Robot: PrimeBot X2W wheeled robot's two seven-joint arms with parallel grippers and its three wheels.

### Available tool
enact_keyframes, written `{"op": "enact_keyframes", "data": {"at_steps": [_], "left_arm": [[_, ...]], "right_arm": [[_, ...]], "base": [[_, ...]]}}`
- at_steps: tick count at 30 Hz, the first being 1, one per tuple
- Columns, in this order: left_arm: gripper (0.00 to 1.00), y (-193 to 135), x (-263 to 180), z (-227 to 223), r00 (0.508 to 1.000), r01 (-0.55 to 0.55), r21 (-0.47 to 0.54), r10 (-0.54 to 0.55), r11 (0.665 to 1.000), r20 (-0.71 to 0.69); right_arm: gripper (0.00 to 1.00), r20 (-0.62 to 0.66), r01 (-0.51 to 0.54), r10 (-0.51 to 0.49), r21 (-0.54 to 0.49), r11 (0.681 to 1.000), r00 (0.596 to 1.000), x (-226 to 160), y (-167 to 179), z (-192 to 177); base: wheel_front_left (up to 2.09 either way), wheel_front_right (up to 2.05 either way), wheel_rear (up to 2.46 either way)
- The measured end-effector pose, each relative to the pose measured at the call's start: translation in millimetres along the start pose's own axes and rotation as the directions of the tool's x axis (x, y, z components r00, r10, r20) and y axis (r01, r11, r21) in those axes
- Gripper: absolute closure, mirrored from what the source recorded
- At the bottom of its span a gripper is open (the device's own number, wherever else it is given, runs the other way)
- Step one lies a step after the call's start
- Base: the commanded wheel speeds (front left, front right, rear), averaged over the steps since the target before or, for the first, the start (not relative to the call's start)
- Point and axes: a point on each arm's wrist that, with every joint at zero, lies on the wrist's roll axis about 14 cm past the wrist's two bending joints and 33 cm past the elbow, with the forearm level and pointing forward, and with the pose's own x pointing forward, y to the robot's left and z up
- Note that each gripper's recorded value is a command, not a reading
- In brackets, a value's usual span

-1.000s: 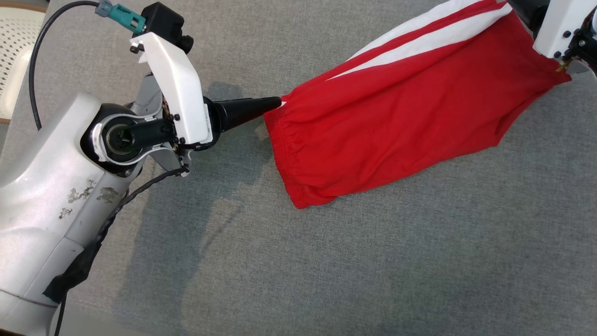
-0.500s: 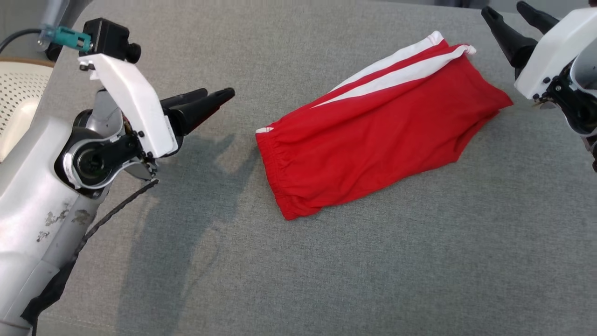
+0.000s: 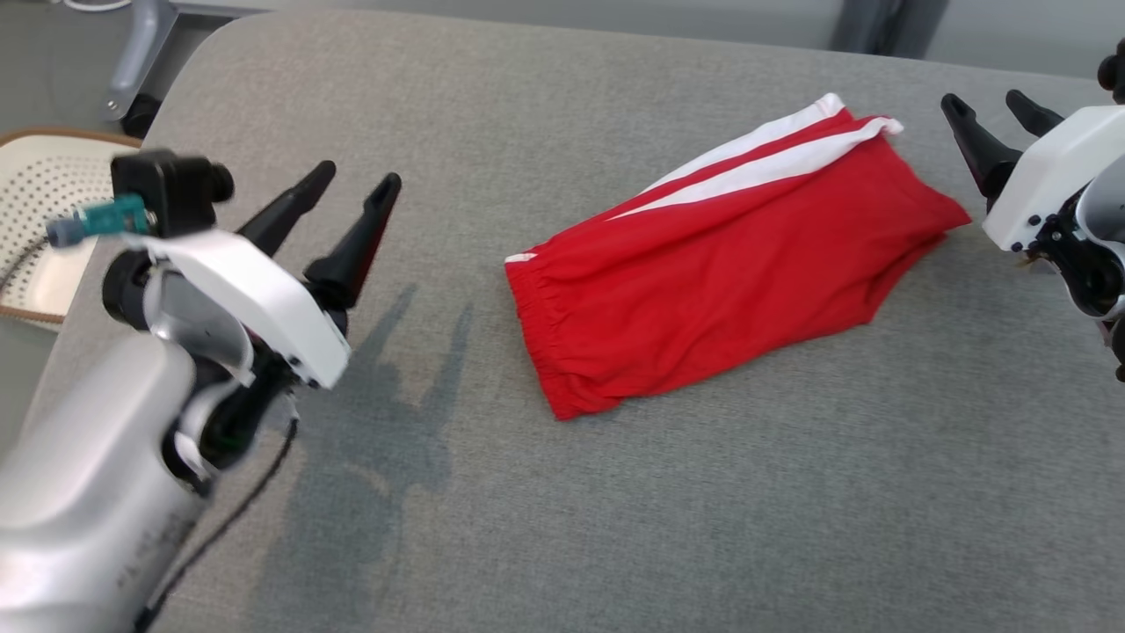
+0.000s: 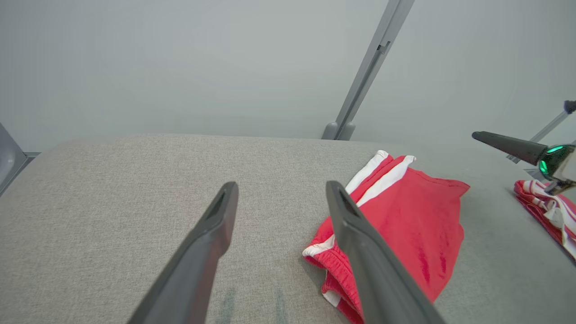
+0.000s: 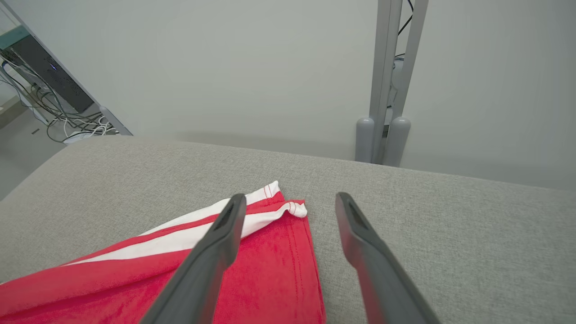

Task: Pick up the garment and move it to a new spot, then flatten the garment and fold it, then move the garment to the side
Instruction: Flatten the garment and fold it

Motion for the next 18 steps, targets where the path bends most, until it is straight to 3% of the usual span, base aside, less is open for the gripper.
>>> {"op": "enact_keyframes", "data": {"at_steps": [6,9,18], "left_arm": [[0.00,0,-19,-4,0.985,-0.074,0.022,0.070,0.997,0.159],[0.00,-3,-27,-12,0.973,-0.094,-0.023,0.096,0.995,0.212],[0.00,10,-42,-34,0.935,-0.233,-0.036,0.234,0.972,0.265]], "right_arm": [[0.00,-0.122,0.026,-0.023,0.025,0.999,0.992,16,-8,-32],[0.00,-0.191,0.031,-0.025,0.030,0.999,0.981,26,-9,-47],[0.00,-0.329,0.043,-0.020,0.062,0.997,0.944,49,-10,-83]], "base": [[0.00,0.00,0.00],[0.00,0.00,0.00],[0.00,0.00,0.00]]}}
